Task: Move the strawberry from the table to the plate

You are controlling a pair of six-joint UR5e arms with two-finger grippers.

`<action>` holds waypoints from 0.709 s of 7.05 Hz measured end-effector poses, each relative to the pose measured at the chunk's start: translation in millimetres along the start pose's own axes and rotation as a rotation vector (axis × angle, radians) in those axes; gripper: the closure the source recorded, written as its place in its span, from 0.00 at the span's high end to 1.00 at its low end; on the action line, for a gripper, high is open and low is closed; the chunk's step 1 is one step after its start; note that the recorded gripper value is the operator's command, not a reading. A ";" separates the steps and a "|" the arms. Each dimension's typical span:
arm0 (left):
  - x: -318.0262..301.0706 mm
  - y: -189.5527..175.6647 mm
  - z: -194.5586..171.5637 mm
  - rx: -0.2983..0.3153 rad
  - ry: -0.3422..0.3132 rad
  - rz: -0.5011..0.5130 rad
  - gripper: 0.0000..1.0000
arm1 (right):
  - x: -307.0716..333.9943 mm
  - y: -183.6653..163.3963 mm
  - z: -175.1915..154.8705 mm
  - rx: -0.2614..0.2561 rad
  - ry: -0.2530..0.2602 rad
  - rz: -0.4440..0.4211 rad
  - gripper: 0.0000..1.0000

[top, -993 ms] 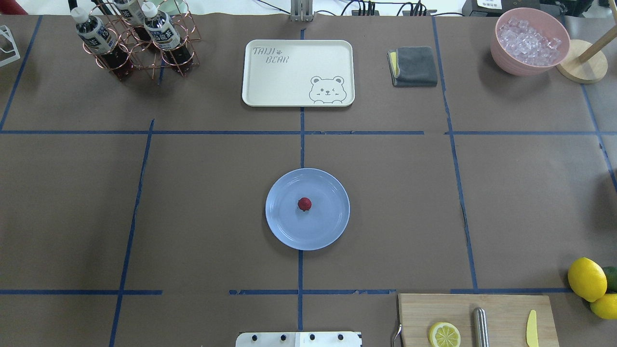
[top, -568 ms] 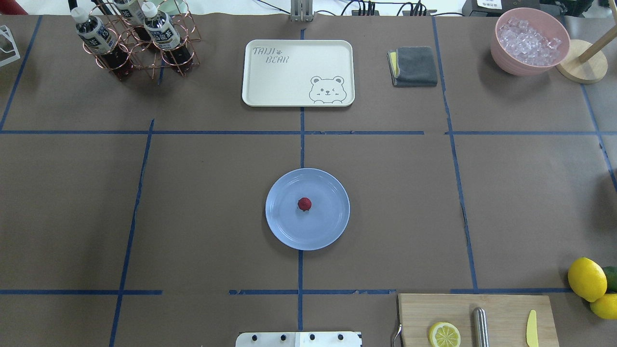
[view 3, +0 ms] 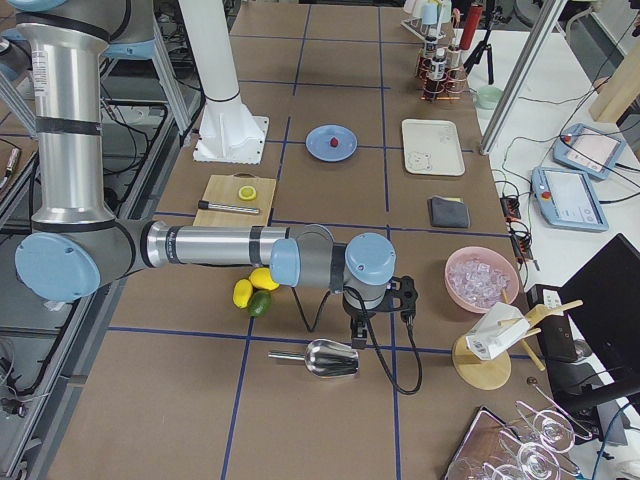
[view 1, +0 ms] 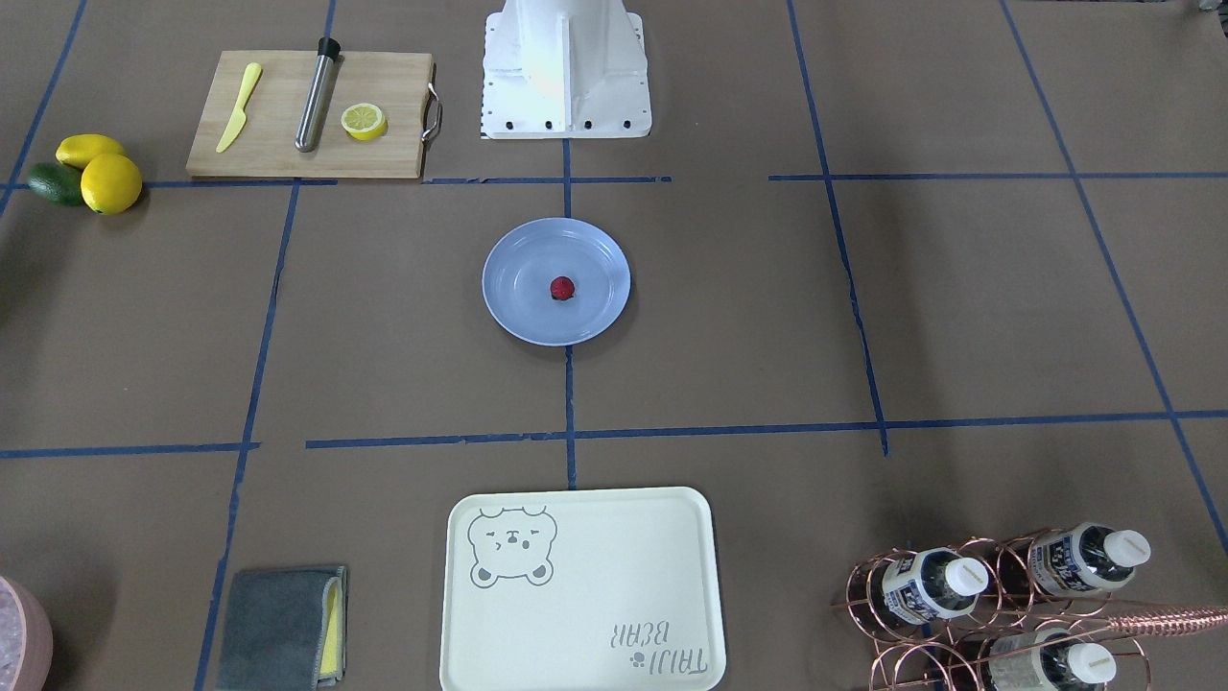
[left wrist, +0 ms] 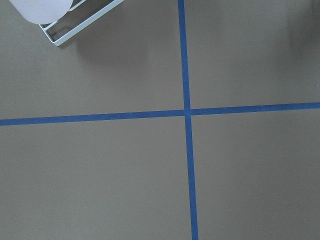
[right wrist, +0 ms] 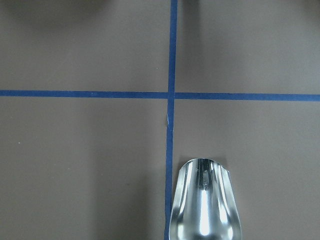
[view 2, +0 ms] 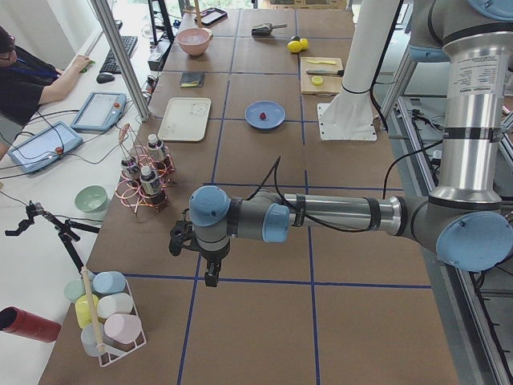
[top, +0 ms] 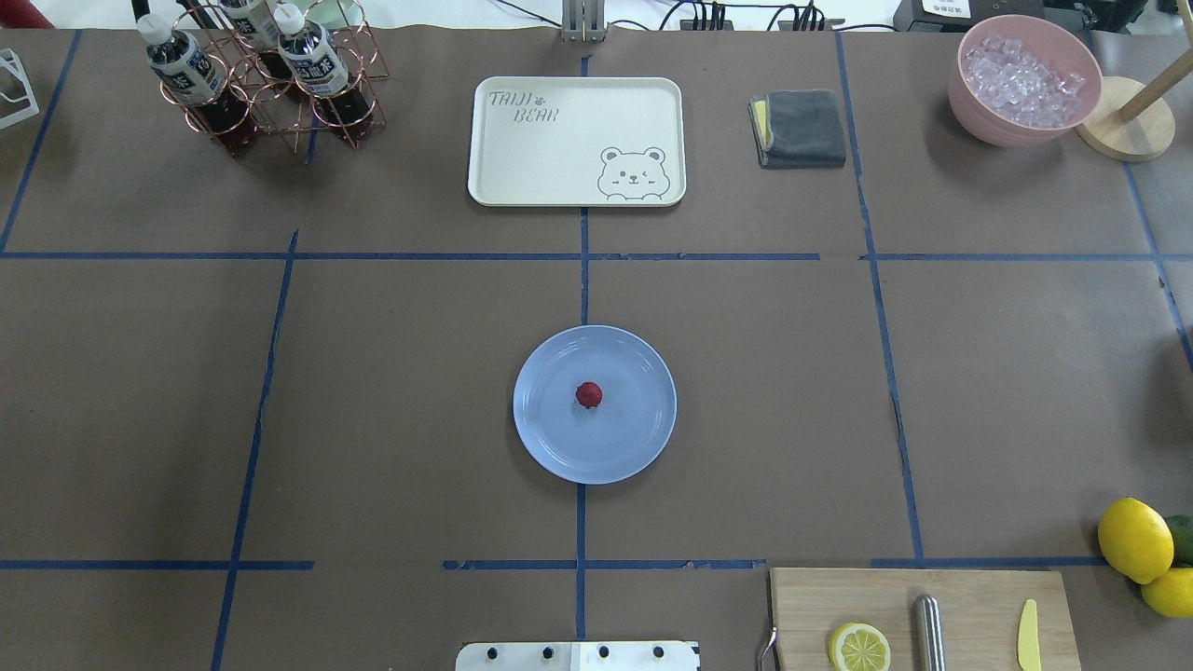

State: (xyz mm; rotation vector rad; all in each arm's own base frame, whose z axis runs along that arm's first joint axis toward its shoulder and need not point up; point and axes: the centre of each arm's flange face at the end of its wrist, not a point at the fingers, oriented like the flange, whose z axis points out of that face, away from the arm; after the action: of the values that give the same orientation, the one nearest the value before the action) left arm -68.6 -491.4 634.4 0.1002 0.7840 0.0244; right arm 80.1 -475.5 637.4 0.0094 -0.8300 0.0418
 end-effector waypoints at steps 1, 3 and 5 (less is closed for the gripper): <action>0.1 -0.1 -0.1 0.000 0.000 0.000 1.00 | -0.1 -0.3 -0.1 0.000 0.000 0.007 1.00; 0.1 -0.6 0.0 0.000 0.001 0.000 1.00 | -0.9 -1.5 -0.8 0.002 0.000 0.010 1.00; 0.2 -0.9 -0.1 0.001 0.001 0.000 1.00 | -2.1 -2.9 -1.9 0.004 0.000 0.008 1.00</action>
State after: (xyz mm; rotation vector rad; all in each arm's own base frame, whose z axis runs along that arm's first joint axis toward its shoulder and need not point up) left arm -68.5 -492.3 634.1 0.1008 0.7855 0.0243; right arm 80.3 -478.4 634.6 0.0102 -0.8298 0.0509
